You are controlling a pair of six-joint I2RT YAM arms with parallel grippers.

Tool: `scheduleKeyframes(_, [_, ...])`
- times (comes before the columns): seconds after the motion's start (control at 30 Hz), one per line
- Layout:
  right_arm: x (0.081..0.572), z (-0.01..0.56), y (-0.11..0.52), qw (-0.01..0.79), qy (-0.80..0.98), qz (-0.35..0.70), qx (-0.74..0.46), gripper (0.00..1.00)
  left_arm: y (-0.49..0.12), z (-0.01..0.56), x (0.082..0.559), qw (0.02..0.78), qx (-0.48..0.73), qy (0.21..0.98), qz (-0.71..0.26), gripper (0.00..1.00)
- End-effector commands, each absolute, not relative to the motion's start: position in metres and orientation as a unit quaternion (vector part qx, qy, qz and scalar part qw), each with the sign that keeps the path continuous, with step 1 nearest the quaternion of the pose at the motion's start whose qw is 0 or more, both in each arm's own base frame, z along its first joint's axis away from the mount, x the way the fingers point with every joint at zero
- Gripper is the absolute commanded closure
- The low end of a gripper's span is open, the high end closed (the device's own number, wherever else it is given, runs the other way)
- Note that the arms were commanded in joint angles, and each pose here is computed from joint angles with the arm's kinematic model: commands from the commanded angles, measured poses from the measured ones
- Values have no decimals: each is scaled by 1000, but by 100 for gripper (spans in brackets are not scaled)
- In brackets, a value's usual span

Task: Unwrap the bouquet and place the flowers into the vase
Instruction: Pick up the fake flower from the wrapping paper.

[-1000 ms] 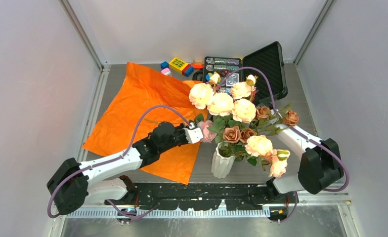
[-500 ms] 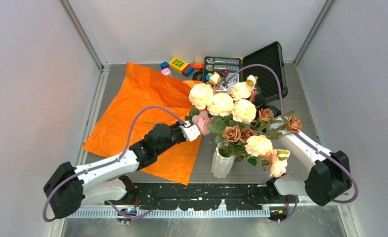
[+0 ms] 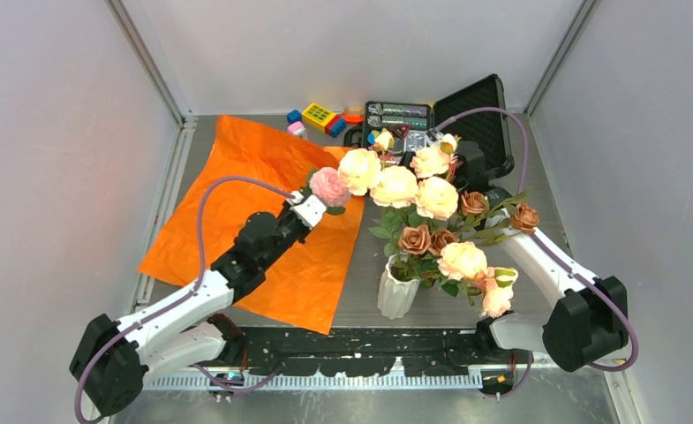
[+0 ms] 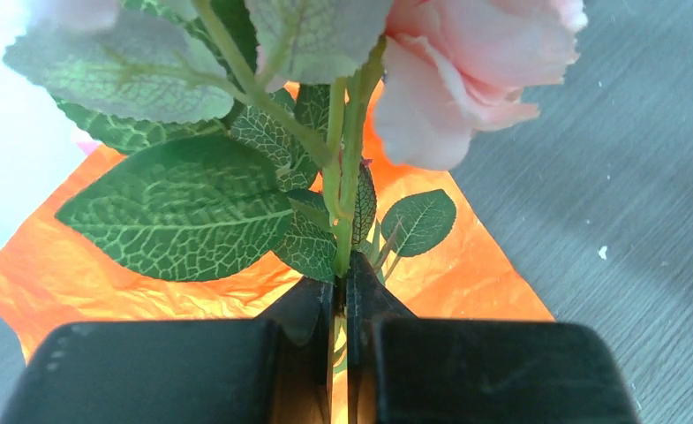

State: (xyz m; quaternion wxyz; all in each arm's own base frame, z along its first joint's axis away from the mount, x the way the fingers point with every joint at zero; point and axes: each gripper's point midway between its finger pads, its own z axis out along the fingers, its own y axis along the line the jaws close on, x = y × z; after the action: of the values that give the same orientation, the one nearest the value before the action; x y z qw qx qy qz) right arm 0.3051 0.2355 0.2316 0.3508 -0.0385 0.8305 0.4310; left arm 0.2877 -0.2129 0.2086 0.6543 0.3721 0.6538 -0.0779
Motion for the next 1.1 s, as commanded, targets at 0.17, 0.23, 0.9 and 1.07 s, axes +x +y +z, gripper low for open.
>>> scheduleKeyframes(0.17, [330,243,196,414,820,393,28,11,-209,259,282,694,281,642,-163,100])
scheduleKeyframes(0.23, [334,242,187,423,820,382,40,10,-206,271,279,698,268,641,-173,100])
scheduleKeyframes(0.9, [340,244,152,465,814,339,79,9,-191,412,209,699,173,600,-348,100])
scheduleKeyframes(1.07, [338,245,151,469,813,337,76,9,-207,442,178,669,196,572,-433,100])
